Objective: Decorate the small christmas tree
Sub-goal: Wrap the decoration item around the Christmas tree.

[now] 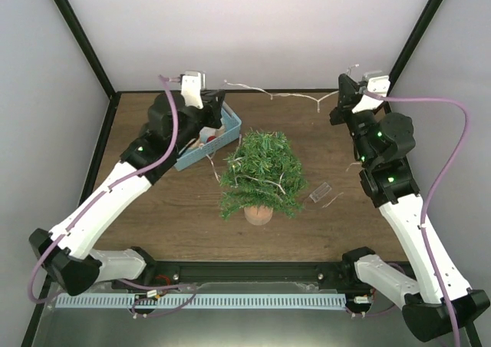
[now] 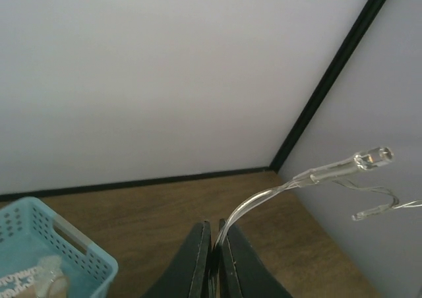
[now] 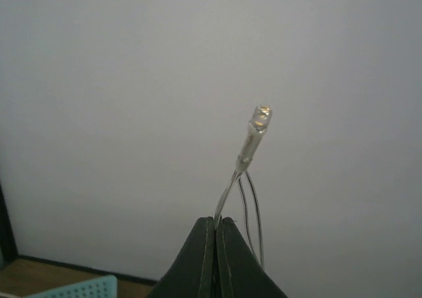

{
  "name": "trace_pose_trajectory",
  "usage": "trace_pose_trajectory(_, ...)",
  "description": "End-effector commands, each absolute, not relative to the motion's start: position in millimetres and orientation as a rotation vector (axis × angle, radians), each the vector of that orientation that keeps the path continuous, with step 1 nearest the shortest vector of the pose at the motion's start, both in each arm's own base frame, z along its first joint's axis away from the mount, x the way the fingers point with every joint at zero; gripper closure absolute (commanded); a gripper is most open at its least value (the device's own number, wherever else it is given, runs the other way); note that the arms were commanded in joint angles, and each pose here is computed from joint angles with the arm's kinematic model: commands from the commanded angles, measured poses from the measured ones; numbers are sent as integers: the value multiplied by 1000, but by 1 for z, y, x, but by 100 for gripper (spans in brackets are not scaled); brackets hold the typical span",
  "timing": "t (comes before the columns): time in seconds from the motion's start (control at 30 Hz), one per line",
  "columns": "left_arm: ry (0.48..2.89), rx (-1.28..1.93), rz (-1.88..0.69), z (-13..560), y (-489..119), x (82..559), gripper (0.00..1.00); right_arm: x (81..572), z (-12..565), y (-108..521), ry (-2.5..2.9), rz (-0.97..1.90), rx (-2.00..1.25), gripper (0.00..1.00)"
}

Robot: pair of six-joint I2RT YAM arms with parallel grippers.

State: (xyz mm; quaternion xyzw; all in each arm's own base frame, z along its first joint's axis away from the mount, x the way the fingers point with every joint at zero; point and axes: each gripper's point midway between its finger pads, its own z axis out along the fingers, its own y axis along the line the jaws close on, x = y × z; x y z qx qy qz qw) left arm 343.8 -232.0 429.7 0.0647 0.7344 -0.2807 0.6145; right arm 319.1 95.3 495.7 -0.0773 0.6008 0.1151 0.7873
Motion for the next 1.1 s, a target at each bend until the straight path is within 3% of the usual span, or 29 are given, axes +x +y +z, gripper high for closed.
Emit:
trace_pose_trajectory(0.0, 1735, 188, -757, 419, -255, 353, 93, 322, 464, 73, 1435, 144, -92, 99)
trace_pose_trajectory(0.23, 1830, 248, -823, 386, -283, 368, 90, 316, 416, 48, 1638, 58, 20, 99)
trace_pose_trajectory(0.4, 1919, 337, -920, 367, -300, 355, 73, 296, 406, 34, 1675, 21, 68, 99)
trace_pose_trajectory(0.57, 1894, 331, -1024, 366, -293, 328, 66, 287, 405, 36, 1680, 63, 62, 99)
trace_pose_trajectory(0.73, 1872, 355, -1060, 380, -289, 314, 46, 284, 409, 31, 1666, 40, 75, 99)
trace_pose_trajectory(0.87, 1878, 365, -1073, 381, -288, 308, 39, 292, 409, 33, 1649, 16, 50, 99)
trace_pose_trajectory(1.07, 1913, 367, -982, 375, -278, 310, 37, 286, 404, 42, 1672, 73, 14, 99)
